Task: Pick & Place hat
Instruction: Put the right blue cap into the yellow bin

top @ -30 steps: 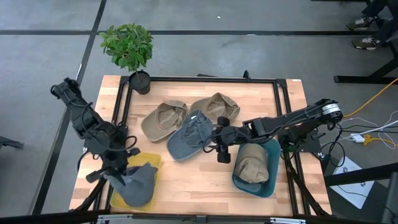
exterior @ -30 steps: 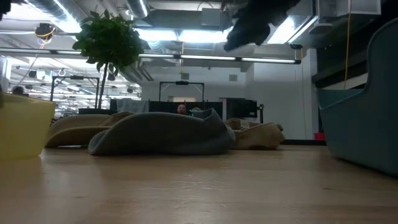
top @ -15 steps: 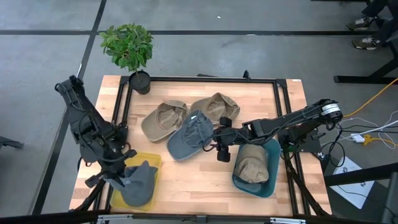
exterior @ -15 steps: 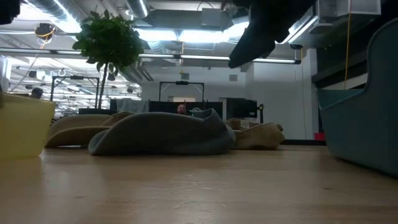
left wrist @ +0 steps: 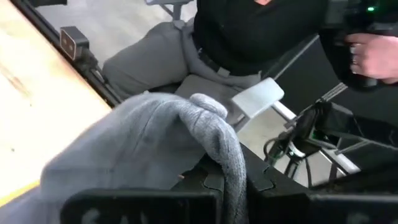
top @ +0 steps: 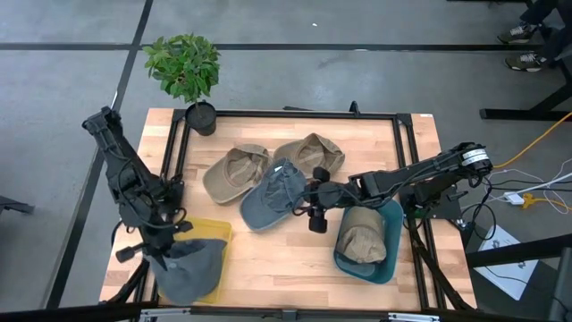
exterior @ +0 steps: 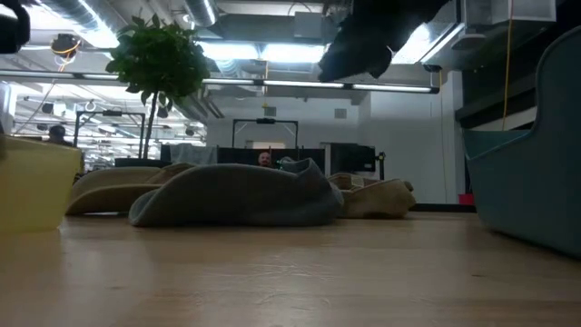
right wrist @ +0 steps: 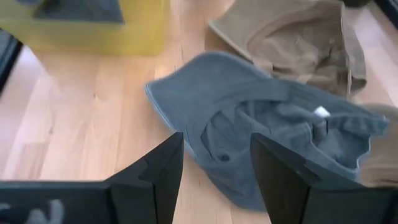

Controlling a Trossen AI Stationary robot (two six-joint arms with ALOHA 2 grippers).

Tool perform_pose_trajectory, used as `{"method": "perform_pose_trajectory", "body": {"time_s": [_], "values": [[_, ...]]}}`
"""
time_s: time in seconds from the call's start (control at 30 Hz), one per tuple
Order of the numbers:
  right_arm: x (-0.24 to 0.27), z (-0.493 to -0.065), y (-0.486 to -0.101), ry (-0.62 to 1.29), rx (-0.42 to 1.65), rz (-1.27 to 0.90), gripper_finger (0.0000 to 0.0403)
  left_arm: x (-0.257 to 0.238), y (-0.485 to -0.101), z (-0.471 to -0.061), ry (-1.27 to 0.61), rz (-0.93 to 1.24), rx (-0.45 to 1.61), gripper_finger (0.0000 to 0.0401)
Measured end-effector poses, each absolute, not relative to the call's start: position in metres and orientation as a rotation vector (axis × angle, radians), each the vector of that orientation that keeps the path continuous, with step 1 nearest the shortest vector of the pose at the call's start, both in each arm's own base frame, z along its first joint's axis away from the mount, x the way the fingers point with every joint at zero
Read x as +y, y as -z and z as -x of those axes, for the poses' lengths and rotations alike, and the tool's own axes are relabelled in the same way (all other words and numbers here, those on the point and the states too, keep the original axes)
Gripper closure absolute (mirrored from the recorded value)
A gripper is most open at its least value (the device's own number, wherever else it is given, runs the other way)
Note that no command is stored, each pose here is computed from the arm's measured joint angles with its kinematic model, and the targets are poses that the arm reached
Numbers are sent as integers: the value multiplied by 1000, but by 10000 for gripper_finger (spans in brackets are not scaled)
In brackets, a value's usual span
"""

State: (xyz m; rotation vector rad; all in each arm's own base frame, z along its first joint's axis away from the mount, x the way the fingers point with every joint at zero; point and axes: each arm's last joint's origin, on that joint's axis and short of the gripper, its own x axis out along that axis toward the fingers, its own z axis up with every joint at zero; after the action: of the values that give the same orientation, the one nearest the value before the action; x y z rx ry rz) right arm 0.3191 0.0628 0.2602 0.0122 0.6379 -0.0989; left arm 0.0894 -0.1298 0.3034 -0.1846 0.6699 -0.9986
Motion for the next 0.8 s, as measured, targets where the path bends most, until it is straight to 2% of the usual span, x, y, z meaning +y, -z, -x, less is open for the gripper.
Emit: {"method": "perform_pose_trajectory", "body": {"time_s": [0.17,0.4,0.53,0.8], "values": [[63,-322,-264,95,586,-25,217,-122,-286,-83,1001,158,665,397],[63,-324,-267,130,548,-13,217,-116,-288,-81,1015,59,574,397],[62,-325,-268,139,533,18,217,-115,-286,-82,981,-17,545,396],[62,-325,-269,131,528,43,217,-115,-283,-87,884,-30,556,396]]}}
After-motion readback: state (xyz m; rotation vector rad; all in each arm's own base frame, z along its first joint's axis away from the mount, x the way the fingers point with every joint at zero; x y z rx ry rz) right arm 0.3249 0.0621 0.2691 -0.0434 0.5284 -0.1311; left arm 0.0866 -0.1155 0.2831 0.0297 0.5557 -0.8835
